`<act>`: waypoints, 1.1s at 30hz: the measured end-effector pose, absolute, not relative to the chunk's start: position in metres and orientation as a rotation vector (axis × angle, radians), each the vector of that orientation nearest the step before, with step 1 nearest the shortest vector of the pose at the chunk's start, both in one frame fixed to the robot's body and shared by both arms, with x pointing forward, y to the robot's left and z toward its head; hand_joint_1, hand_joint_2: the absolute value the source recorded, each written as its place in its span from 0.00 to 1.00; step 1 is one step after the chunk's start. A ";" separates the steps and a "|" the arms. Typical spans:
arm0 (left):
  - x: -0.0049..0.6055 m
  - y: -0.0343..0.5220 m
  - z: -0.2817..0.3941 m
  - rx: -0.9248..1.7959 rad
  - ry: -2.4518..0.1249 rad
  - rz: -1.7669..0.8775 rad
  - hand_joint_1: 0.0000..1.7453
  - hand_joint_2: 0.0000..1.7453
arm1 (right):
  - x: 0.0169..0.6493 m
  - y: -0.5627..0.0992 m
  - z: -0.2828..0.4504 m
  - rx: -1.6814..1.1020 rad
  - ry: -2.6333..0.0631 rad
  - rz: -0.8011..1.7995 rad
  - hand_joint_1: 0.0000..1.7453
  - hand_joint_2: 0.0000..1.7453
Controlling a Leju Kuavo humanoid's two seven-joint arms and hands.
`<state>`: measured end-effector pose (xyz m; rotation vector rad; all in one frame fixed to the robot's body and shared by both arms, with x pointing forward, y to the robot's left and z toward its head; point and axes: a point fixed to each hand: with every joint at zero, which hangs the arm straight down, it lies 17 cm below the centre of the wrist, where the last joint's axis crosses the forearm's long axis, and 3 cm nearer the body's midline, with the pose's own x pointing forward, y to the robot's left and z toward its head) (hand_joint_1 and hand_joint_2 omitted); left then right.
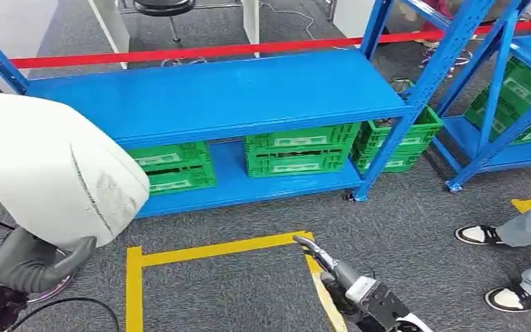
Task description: Take the parts from the cabinet and place them on the table.
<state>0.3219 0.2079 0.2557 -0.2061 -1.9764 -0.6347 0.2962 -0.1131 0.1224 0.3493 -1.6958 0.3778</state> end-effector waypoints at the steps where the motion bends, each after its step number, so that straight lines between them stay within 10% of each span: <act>1: 0.322 0.208 0.255 -0.206 -1.976 -0.634 1.00 1.00 | 0.297 -0.113 0.125 0.346 -1.709 0.385 0.00 0.00; 33: 0.320 0.217 0.259 -0.186 -1.984 -0.614 1.00 1.00 | 0.292 -0.112 0.127 0.323 -1.742 0.415 0.00 0.00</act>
